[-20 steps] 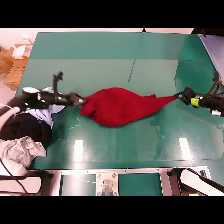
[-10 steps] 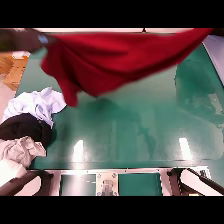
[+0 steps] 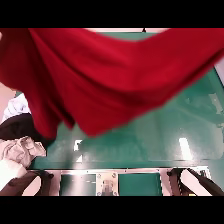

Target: Fold the shirts.

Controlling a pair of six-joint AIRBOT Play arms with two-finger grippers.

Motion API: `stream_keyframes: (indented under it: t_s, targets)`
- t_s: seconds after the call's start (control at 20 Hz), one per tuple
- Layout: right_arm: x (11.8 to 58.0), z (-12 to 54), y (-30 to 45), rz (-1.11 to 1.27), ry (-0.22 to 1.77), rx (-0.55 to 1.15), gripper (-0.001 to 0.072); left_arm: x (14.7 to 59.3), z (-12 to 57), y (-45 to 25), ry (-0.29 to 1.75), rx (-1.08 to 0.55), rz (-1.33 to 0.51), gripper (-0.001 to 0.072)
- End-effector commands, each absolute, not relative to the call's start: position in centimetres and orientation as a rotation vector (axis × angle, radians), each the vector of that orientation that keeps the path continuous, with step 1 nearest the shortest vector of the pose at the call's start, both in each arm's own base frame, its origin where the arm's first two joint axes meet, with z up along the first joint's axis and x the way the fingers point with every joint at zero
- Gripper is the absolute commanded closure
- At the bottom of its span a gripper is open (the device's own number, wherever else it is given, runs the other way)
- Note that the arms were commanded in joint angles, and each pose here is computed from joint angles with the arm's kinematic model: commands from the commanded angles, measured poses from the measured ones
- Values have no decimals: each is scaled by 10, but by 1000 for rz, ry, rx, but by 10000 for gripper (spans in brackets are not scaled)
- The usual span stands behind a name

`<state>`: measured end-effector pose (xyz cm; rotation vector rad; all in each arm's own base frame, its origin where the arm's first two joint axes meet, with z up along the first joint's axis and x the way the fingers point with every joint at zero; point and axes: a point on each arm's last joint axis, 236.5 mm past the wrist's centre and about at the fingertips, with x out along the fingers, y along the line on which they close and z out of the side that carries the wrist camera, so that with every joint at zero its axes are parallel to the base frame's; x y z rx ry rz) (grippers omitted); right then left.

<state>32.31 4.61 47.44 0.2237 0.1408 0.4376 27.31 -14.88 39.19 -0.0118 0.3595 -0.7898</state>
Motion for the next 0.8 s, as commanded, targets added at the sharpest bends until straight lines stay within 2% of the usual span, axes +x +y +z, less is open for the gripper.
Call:
stream_keyframes:
  t_s: [0.0,0.25,0.4,0.55,0.7,0.75]
  targets:
    - [353,399,25,390,325,338,697,305,318,-145,518,-174,-772,686]
    - [415,165,10,278,649,616,696,364,127,-148,660,-517,-674,685]
    - [427,29,24,184,851,709,696,376,8,-170,814,-506,-583,684]
    - [437,-36,25,137,972,753,696,408,-26,-180,868,-527,-557,685]
    - [449,-46,10,109,977,766,696,445,-10,-181,828,-529,-586,685]
    - [452,-41,2,103,962,767,689,452,-1,-182,813,-514,-595,650]
